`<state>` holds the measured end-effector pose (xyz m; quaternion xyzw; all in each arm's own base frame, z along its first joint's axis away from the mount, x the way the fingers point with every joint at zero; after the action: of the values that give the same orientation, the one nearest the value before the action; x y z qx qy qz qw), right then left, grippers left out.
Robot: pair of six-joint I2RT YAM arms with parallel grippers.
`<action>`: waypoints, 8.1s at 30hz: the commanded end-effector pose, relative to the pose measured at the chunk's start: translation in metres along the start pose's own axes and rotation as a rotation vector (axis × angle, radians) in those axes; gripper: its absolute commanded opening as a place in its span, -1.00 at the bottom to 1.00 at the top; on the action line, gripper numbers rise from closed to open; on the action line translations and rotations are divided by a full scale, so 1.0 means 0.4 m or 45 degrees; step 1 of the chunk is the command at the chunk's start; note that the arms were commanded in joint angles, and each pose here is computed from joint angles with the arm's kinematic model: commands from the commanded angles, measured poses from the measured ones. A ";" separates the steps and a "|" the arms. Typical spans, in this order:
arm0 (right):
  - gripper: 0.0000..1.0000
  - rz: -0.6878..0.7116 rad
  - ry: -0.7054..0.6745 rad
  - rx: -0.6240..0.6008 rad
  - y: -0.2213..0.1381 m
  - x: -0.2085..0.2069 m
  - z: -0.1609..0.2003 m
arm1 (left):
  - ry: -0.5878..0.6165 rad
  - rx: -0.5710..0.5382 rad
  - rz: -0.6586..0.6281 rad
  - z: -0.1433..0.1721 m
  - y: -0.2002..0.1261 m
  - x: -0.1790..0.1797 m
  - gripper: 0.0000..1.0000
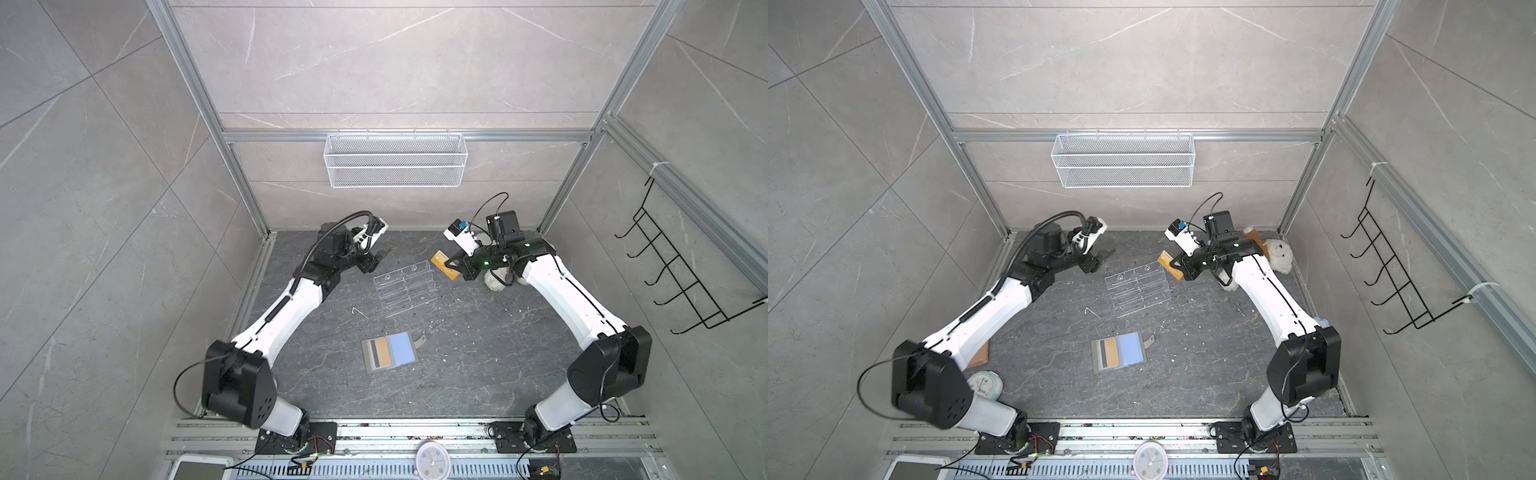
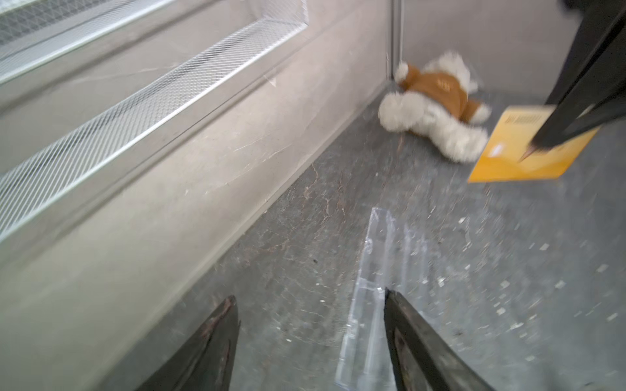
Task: Take the credit cards out of the card holder
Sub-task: Place the storage box at the top-center of the table, then pass the credit card, then place the credit card in the storage box.
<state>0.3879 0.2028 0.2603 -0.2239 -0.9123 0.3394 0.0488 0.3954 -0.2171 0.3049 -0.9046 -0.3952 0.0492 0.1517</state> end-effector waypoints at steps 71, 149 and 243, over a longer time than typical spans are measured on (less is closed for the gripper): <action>-1.00 -0.465 0.075 -0.827 -0.230 -0.090 -0.407 | -0.566 -0.931 0.916 -0.285 0.036 -0.259 0.16; 0.99 0.085 0.491 -0.361 -0.160 -0.035 -0.048 | 0.111 0.479 0.400 -0.065 0.041 -0.137 -1.00; -1.00 -0.240 -1.091 0.470 0.366 0.079 -0.103 | -0.356 -0.256 -0.321 0.020 -0.312 0.037 0.65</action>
<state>0.4197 0.3475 0.2181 0.0035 -0.8238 0.5153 -0.2362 0.3211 -0.1425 0.3122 -0.8626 -0.4845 0.1414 0.0344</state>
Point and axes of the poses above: each gripper's point midway between its finger pads, its own y axis out along the fingers, its own x axis along the line the jaws close on, z = x × y, the point moved 1 cm from there along -y, back along the fingers, and after that the axes turned 10 degrees about -y, right-handed, at the moved point
